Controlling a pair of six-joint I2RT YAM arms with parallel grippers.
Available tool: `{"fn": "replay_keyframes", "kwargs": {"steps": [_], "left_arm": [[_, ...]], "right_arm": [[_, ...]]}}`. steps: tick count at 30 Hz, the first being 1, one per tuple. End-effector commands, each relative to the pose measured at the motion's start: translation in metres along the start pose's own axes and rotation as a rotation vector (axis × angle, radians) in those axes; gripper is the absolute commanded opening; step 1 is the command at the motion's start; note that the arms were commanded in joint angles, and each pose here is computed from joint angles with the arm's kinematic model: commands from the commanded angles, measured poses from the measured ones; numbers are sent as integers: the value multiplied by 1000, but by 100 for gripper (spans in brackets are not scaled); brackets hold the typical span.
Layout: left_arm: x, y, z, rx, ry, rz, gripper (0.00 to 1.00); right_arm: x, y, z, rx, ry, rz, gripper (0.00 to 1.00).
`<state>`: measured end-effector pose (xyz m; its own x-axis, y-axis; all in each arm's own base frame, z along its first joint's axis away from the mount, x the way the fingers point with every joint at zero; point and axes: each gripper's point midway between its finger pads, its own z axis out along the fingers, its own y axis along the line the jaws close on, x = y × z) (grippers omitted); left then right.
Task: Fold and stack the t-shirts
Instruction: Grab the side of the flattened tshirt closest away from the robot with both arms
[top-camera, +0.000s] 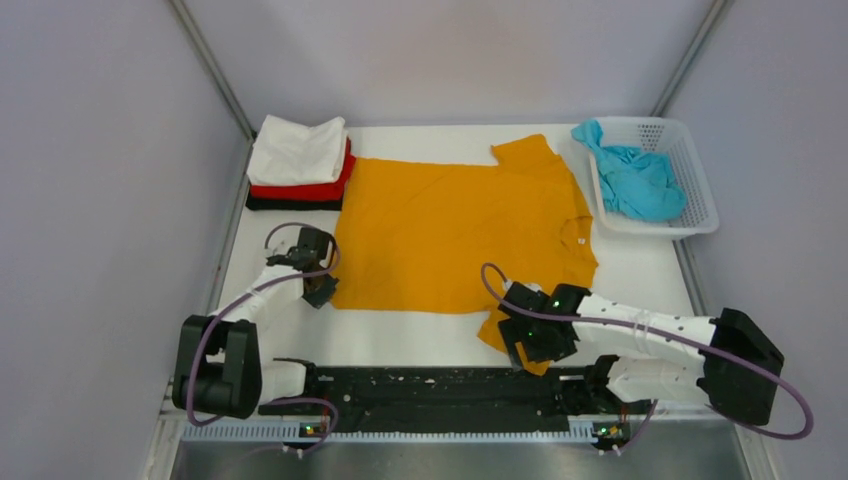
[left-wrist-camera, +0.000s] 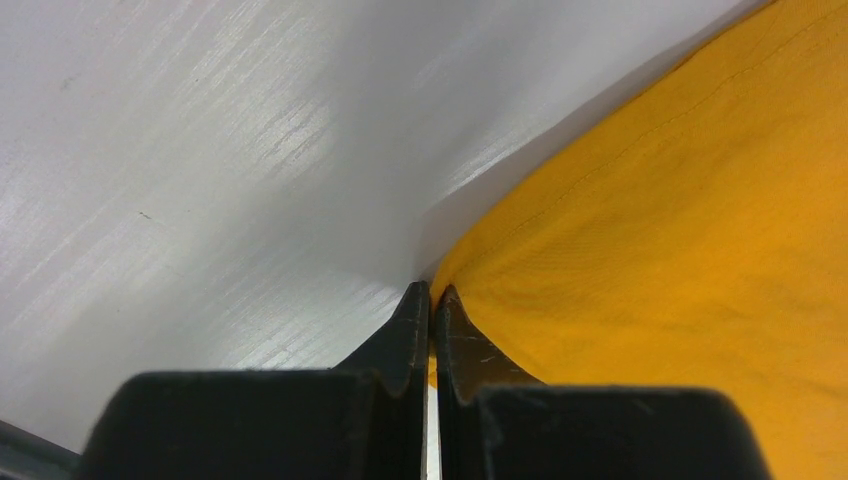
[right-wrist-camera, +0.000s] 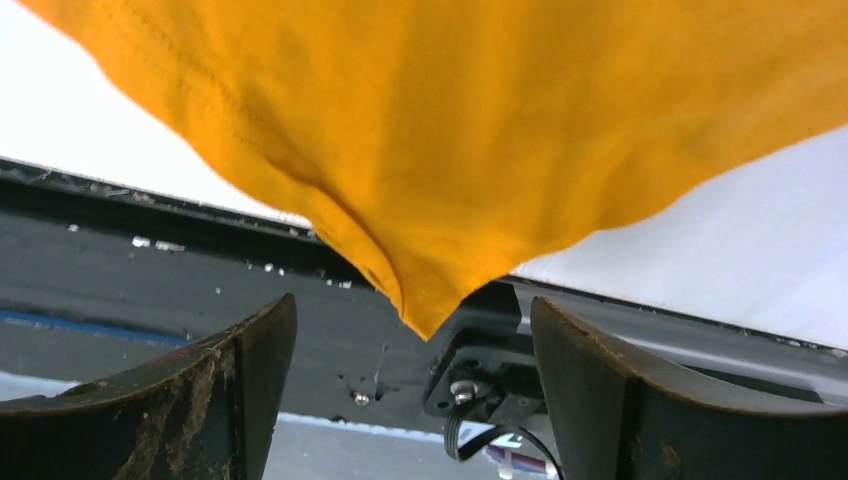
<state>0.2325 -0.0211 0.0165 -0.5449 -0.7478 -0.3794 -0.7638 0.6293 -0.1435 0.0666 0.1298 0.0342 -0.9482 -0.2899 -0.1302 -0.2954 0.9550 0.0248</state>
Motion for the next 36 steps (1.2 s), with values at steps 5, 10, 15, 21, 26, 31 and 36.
{"fn": "replay_keyframes", "kwargs": {"steps": [5, 10, 15, 21, 26, 31, 36], "left_arm": [[22, 38, 4, -139, 72, 50, 0], [20, 36, 3, -134, 66, 47, 0], [27, 36, 3, -127, 93, 28, 0], [32, 49, -8, -135, 101, 24, 0], [39, 62, -21, -122, 96, -15, 0], [47, 59, -27, -51, 122, -3, 0], [36, 34, -35, 40, 112, 15, 0]], "right_arm": [[-20, 17, 30, 3, -42, 42, 67], [-15, 4, 39, 93, -9, 63, 34], [-11, -13, 27, 197, 2, 113, 0], [16, -11, -5, 119, 89, 115, 0], [30, -5, -15, 33, 121, 112, 0], [26, -4, -18, 26, 112, 81, 0], [-17, 1, -32, 59, -26, 48, 0]]}}
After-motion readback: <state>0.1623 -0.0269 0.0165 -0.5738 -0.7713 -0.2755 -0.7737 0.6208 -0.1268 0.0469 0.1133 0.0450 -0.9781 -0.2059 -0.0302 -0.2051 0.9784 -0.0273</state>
